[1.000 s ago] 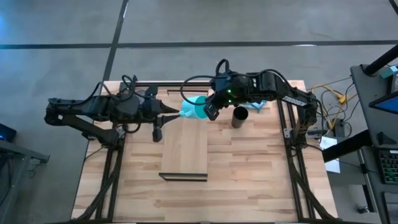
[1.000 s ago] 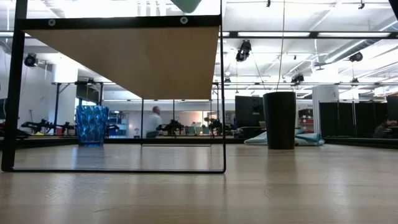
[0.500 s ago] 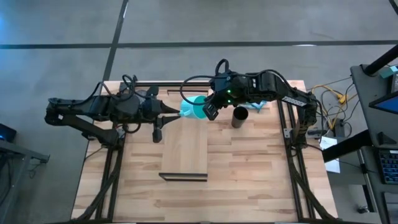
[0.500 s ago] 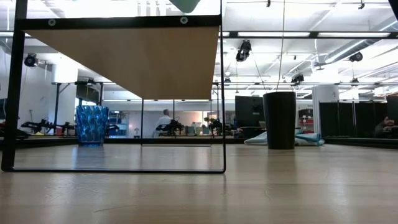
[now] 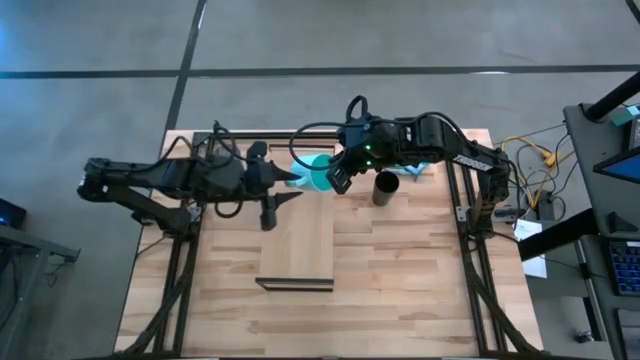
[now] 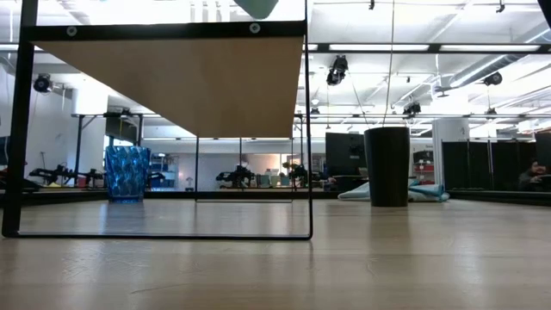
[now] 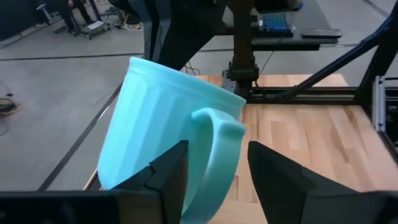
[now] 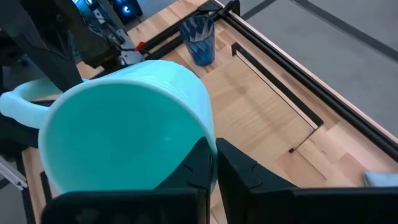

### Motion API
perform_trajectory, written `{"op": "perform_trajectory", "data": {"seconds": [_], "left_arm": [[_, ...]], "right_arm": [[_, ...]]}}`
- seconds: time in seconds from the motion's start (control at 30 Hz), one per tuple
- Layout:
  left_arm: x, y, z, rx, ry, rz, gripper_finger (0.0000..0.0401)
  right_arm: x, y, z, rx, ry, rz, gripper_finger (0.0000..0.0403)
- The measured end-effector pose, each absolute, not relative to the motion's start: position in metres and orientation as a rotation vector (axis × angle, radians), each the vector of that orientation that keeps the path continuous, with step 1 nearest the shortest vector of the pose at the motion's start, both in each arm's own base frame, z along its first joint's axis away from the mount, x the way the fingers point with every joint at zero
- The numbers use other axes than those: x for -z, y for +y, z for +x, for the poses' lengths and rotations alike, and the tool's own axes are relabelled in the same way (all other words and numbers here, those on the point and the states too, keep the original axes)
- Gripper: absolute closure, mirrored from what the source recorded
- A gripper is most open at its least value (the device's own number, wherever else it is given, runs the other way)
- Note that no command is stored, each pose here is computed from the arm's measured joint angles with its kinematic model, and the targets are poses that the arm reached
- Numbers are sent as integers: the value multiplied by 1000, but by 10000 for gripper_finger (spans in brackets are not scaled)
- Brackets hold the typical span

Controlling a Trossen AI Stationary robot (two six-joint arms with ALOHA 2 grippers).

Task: Stack small to large cups/mugs on shelf
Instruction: Put the blue mug on the shelf

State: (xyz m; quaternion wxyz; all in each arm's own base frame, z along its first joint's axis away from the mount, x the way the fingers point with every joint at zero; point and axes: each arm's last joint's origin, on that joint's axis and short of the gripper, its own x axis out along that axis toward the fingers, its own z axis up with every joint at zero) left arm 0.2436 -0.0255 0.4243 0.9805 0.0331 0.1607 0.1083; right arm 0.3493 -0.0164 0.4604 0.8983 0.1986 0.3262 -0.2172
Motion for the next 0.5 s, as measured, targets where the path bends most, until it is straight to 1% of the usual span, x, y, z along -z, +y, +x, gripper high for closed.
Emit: {"op": "perform_trajectory", "data": {"seconds": [0.3,0.5], "left_arm": [[-431,-25,241,-249,266,57,314],[-432,-24,239,-244,264,58,342]], "right_arm": [[-459,-16,348,455,701,408,391],[-458,-16,347,439,719,415,391]]}}
